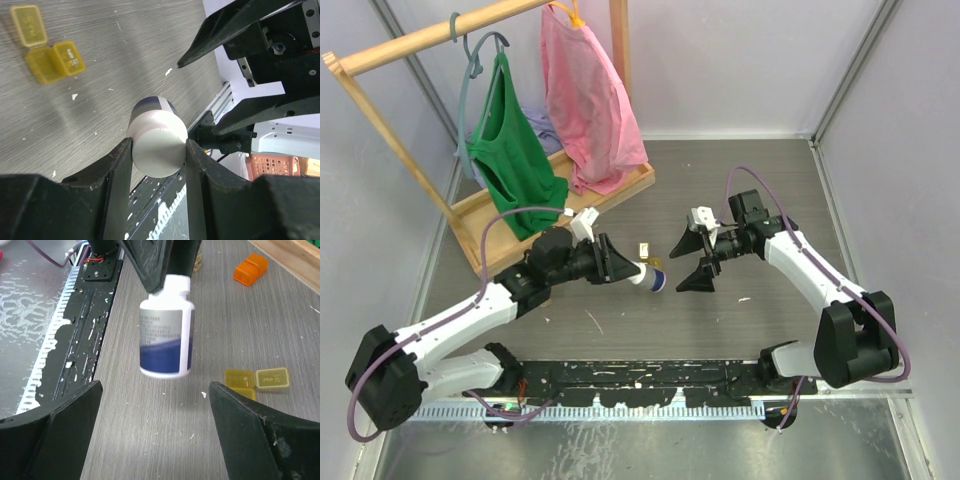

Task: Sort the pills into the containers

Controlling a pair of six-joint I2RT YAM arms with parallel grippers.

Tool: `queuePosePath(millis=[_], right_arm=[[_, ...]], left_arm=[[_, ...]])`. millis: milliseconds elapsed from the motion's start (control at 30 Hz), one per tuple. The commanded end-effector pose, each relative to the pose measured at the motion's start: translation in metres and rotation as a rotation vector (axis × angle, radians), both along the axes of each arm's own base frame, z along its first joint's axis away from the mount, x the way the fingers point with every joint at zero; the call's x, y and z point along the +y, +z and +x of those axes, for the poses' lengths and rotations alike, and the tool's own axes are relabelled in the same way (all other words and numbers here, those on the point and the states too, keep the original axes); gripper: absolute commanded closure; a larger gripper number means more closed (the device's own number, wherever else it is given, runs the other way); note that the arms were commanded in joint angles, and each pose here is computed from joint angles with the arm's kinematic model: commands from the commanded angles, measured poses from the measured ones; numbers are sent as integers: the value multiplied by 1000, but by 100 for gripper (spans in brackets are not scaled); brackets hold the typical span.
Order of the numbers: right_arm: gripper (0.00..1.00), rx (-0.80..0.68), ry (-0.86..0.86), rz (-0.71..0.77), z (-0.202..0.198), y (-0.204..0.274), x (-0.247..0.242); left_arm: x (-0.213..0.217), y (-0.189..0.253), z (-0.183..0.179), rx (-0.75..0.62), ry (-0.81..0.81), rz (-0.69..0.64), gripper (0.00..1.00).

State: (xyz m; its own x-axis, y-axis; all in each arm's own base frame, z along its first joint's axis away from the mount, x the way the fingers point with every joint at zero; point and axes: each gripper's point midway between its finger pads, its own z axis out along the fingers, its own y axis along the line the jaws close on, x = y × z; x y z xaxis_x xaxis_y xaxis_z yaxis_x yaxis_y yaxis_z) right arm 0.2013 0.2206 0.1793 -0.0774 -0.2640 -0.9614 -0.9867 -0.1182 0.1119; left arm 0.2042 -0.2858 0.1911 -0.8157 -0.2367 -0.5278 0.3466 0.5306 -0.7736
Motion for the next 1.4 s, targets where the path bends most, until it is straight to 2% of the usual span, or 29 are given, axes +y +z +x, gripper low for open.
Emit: queuePosePath(millis=[0,233,600,833,1000,1367], right_arm=[[6,-18,-19,9,3,12,12],[2,-8,-89,-12,12,5,26],[3,-8,-86,-21,9,-10,40],[8,-12,-91,-27,9,-14,43],[17,-15,-87,-25,9,-13,44],[28,26,-37,31,-1,-1,49]], left_arm=[[-26,37,13,-96,11,-131,100],[-40,37,18,-62,48,-161,100],[-48,43,18,-30,59,-192,100],[-51,45,15,-22,52,-200,100],[-50,44,14,-17,54,-208,100],[-52,49,12,-17,42,-236,100]])
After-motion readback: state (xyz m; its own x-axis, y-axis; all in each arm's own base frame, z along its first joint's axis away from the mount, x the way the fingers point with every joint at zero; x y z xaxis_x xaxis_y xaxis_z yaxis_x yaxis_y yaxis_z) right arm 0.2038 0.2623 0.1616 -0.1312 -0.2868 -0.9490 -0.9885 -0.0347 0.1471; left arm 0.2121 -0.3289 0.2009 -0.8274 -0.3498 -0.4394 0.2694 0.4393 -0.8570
